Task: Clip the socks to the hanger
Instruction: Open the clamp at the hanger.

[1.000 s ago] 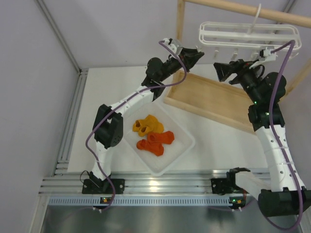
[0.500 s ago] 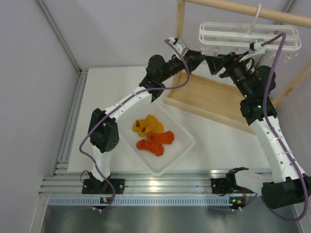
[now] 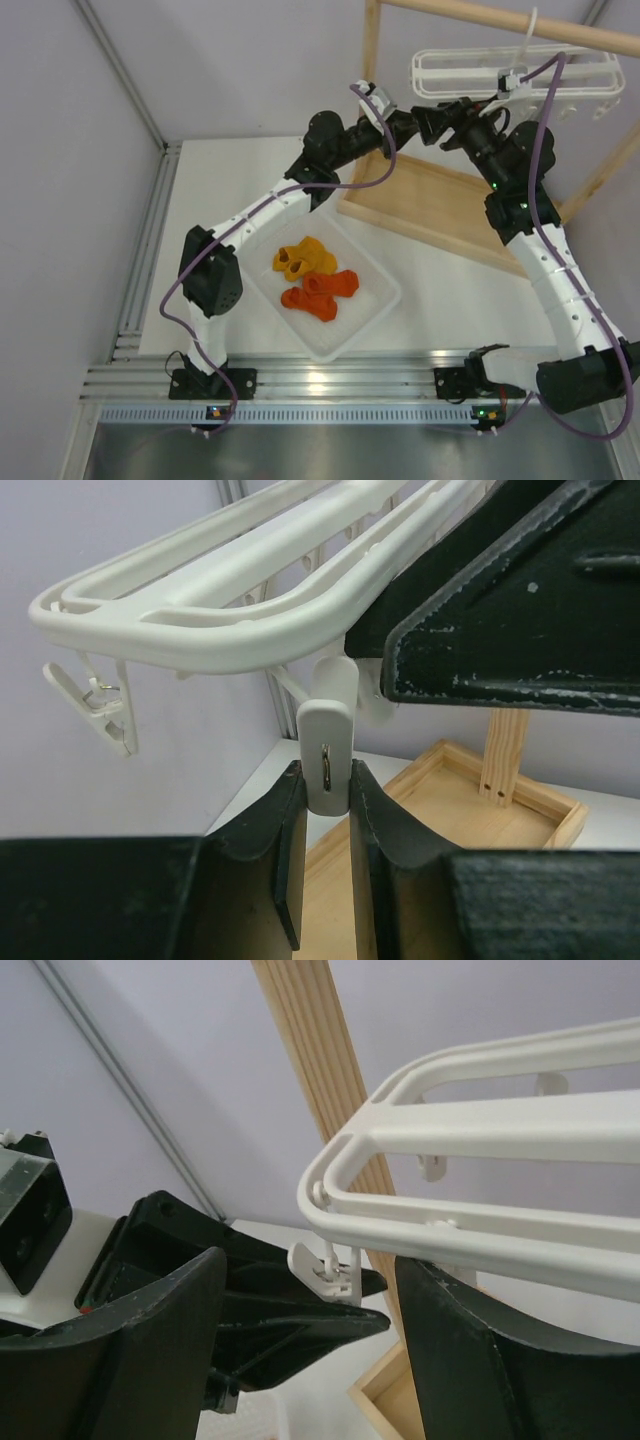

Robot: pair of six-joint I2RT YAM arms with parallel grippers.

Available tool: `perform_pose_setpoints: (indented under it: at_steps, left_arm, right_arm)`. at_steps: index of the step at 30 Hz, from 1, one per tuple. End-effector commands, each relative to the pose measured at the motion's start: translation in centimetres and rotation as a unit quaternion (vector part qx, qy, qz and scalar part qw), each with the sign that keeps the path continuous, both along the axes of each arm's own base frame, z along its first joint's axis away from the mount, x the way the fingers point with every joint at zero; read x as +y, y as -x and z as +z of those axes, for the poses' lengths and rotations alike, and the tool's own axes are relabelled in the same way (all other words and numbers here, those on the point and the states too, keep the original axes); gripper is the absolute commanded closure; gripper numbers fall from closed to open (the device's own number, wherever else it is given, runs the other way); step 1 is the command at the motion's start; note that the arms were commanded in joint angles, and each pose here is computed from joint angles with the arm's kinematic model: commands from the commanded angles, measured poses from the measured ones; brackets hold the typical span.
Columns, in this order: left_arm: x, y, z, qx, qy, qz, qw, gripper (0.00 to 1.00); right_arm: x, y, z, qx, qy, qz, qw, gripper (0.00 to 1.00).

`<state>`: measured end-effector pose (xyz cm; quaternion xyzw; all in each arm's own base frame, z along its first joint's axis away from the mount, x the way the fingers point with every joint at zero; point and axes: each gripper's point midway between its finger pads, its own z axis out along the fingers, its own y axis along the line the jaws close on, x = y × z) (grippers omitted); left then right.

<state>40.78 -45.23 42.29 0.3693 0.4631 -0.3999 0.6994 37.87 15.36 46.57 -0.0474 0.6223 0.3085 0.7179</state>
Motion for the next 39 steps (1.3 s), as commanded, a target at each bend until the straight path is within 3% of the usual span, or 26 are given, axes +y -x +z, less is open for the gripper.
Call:
perform_pose_setpoints:
  at_steps: [1,14,25,28,33,36,37,39]
  left_arm:
    - [0.9,2.4,3.8,-0.045,0.008,-0.01,0.999,1.0]
    - [0.8,3.1,3.7,-0.056,0.005,-0.017,0.998,1.0]
    - [0.5,3.7,3.4,-0.059,-0.004,-0.039,0.998,1.0]
    - [0.4,4.0,3.3,-0.059,-0.007,-0.045,0.997,1.0]
    - [0.4,4.4,3.3,-0.058,-0.01,-0.055,0.997,1.0]
    - [0.6,4.5,3.3,-0.051,-0.012,-0.054,0.997,0.81]
    - [0.8,4.5,3.4,-0.049,-0.013,-0.053,0.997,0.65]
    - [1.3,4.5,3.5,-0.042,-0.02,-0.046,0.998,0.51]
  right_arm:
    - [0.4,0.7,3.0,-0.049,0.019,-0.005,0.999,0.32]
    - [-0.3,-0.4,1.1,-0.02,0.054,-0.056,0.997,0.4]
    - [0.8,-1.1,1.0,-0.015,0.04,-0.034,0.999,0.48]
    - [1.3,-0.9,1.0,-0.017,0.036,-0.019,0.999,0.54]
    - [1.8,-0.6,1.4,-0.018,0.025,-0.002,1.0,0.81]
    - [1.7,-0.5,1.7,-0.016,0.017,-0.001,1.0,0.95]
    - [1.5,-0.3,2.0,-0.018,0.014,-0.003,1.0,0.98]
    - [1.1,-0.4,2.1,-0.015,0.007,-0.006,1.0,1.0]
